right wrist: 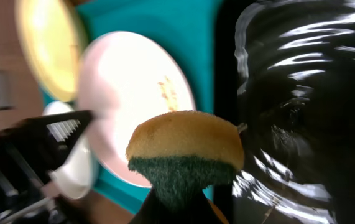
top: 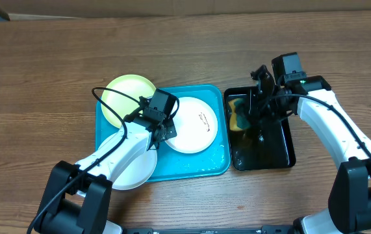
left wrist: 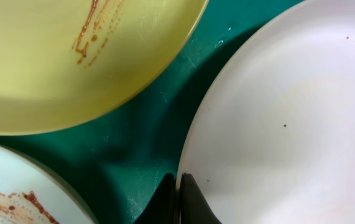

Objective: Clean dirty plates on tray and stack at the side
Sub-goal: 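Lift the sponge with the right gripper and move it over the white plate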

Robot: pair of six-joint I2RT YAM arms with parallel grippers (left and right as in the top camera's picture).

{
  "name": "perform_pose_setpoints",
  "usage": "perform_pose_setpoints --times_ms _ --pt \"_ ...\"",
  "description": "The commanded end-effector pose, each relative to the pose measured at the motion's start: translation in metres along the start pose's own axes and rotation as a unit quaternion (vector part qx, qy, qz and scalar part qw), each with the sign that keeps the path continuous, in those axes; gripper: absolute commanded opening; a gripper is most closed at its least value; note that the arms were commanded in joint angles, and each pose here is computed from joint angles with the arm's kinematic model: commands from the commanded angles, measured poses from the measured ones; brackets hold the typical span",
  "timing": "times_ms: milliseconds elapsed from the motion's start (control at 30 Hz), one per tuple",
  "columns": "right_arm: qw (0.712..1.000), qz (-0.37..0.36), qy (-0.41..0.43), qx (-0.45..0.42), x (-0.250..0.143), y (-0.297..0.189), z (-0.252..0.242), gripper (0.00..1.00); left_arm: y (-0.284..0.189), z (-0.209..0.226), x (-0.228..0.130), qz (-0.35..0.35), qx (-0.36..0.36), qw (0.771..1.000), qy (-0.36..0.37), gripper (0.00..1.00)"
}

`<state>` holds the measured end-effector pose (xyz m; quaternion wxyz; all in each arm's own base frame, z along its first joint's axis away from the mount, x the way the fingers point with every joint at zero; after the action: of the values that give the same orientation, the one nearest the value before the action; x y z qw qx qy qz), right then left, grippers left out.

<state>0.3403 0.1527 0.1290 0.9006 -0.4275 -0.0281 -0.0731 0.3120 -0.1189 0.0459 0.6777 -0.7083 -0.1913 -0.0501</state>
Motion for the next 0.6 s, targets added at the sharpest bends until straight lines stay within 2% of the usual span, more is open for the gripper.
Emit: perform_pose_setpoints --times_ms 0,167,367,567 --pt "0.998 0.015 -0.011 0.058 -0.007 0.008 0.033 0.04 -0.004 0.003 0.004 -0.013 0.010 1.000 0.000 0.04" --pt "0.999 -0.017 -0.047 -0.001 -0.010 0.037 0.054 0.04 -0.004 0.003 0.003 -0.011 0.011 1.000 0.000 0.04" --pt "0.982 -0.094 -0.064 -0.152 -0.016 0.068 0.052 0.04 -0.004 0.004 0.003 -0.010 0.012 1.000 0.000 0.04" --pt "0.977 -0.094 -0.100 -0.166 -0.030 0.097 0.063 0.04 -0.004 0.004 0.003 -0.010 0.013 1.000 0.002 0.04"
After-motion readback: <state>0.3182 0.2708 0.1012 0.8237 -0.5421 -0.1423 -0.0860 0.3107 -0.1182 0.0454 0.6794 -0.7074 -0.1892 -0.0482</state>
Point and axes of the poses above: each gripper's point midway between its finger pads, its own y axis out along the fingers, its own z axis along the line the jaws close on, x = y × z, the point moved 2 cm from there along -y, back along the fingers, and after that the axes turned 4 degrees about y, right-handed, at the moved point
